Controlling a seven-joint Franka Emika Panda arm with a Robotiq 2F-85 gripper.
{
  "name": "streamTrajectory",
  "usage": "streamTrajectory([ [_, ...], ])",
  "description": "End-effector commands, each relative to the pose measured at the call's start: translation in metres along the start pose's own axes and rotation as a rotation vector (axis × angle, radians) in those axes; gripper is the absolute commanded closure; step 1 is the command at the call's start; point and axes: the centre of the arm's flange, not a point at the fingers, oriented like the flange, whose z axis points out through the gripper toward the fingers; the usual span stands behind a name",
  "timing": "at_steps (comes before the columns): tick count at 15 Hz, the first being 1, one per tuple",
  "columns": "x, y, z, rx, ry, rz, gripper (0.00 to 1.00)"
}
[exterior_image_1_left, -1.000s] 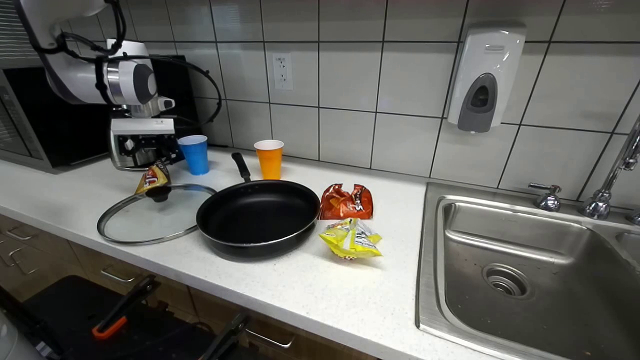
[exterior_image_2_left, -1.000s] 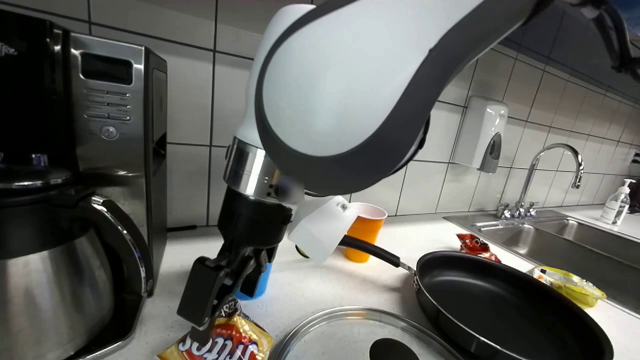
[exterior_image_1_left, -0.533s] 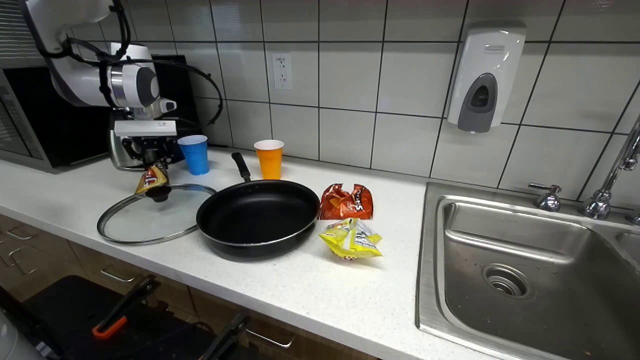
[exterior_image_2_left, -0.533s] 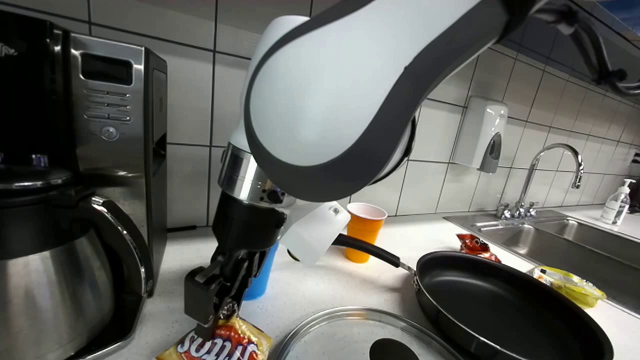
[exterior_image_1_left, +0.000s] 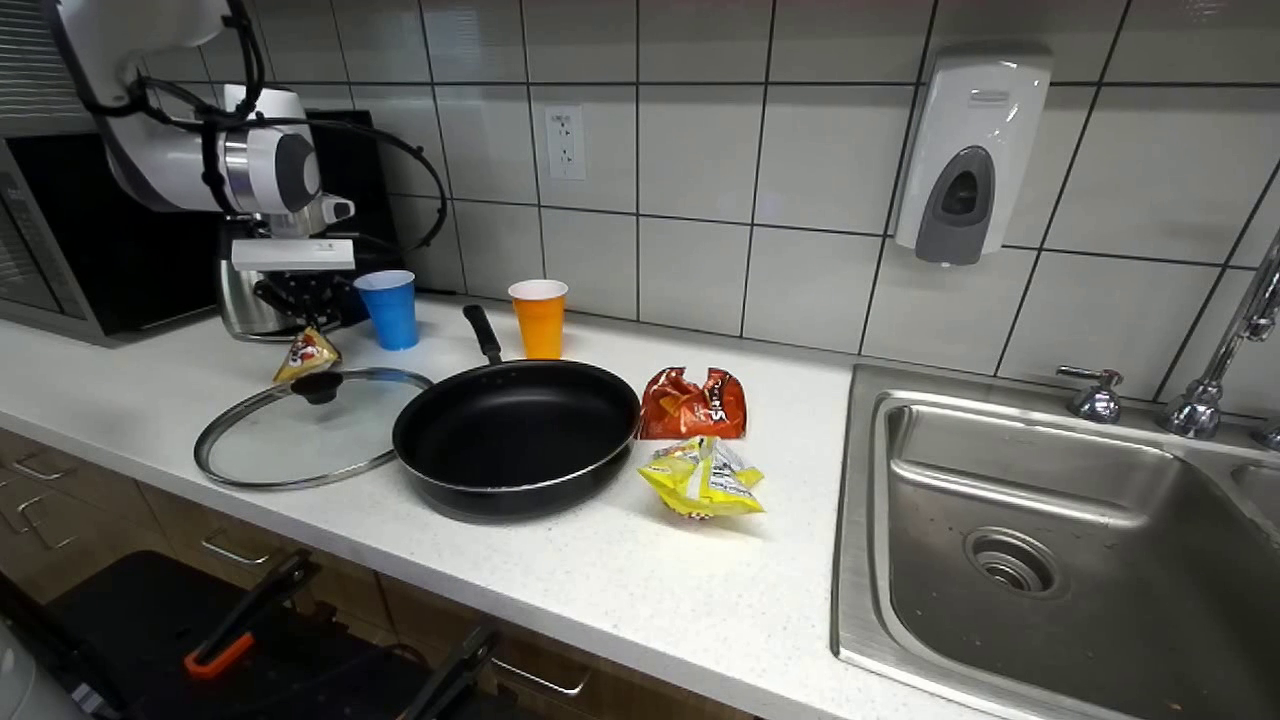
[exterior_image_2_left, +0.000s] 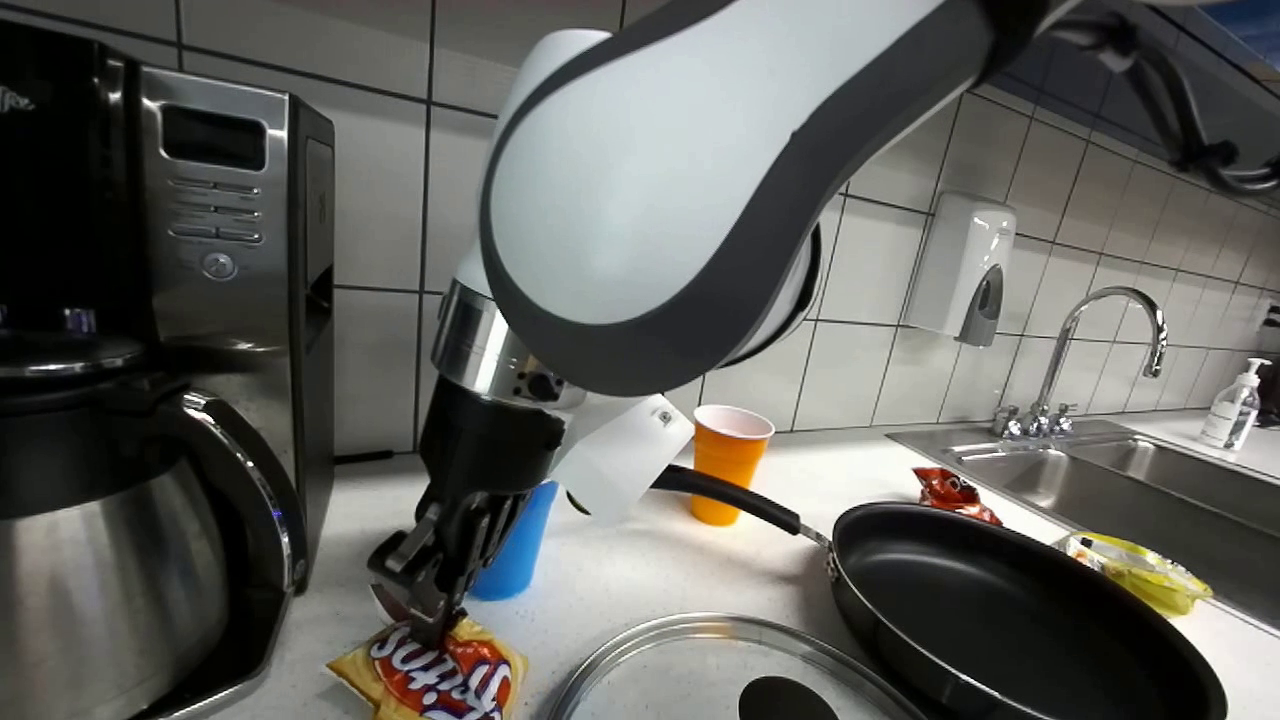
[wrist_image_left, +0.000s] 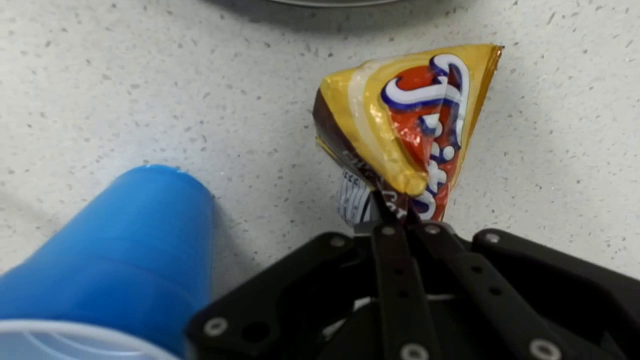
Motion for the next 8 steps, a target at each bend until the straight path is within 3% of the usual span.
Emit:
streamTrajectory([
  [1,0.008,0.003,-0.010,-0.005,-0.010,-0.006,0.99],
  [8,-0.003,0.010,-0.049,0.011,-0.107,0.042,0.99],
])
